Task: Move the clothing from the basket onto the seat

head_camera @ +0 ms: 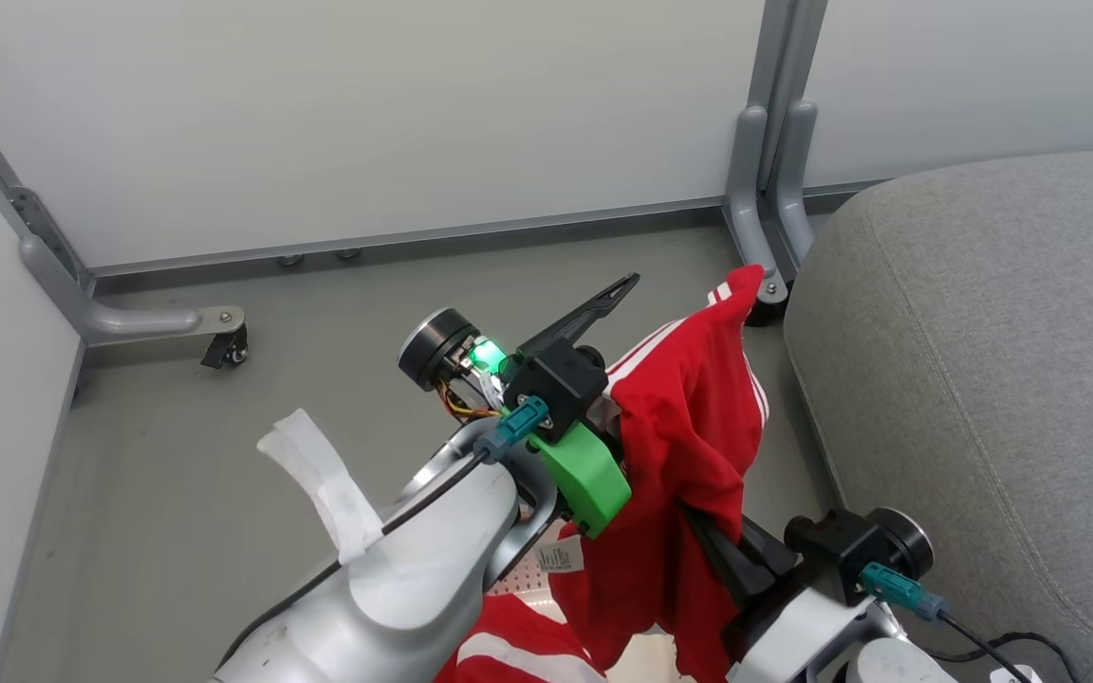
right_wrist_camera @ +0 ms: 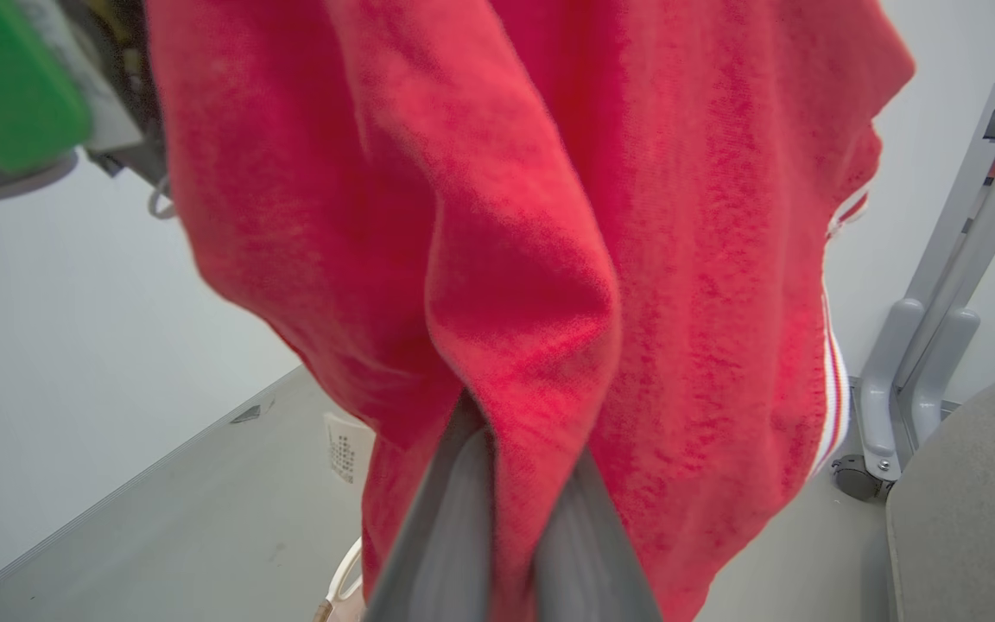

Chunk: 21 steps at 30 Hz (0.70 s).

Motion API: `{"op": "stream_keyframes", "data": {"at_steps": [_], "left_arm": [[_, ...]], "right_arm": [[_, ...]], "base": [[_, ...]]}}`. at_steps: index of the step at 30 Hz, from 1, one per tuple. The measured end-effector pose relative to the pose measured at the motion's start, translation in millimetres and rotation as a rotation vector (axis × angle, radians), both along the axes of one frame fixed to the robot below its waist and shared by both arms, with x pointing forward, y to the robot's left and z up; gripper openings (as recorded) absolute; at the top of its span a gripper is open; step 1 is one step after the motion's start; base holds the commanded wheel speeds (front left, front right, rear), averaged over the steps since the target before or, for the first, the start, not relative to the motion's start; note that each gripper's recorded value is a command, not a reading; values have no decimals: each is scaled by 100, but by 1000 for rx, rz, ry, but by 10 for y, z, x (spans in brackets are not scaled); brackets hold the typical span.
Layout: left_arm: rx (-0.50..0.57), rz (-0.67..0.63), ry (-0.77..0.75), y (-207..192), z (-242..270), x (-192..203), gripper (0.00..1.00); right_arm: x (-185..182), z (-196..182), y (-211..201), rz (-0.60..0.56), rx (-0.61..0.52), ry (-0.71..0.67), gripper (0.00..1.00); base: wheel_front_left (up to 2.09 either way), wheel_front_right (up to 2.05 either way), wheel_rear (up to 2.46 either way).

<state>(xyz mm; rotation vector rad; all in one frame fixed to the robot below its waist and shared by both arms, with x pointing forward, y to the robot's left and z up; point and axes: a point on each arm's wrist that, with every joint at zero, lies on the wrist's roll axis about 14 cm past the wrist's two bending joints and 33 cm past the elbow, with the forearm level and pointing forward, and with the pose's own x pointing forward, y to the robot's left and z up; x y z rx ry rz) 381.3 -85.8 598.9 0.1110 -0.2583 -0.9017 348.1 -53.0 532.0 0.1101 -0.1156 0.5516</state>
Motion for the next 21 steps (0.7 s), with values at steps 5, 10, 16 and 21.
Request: {"op": "stream_keyframes", "data": {"at_steps": [5, 10, 16, 21], "left_arm": [[7, 17, 16, 38, -56, 30, 100], [10, 38, 50, 98, -180, 42, 100], [10, 54, 98, 167, -360, 35, 100], [-4, 39, 126, 149, -446, -1, 100]], "right_arm": [[16, 93, -57, -20, 18, -24, 0], [47, 251, -209, -74, 54, -65, 0], [45, 389, -432, -142, 84, -104, 0], [36, 463, -624, -195, 83, -131, 0]], "base": [[0, 0, 0], [0, 0, 0], [0, 0, 0], [0, 0, 0]]}}
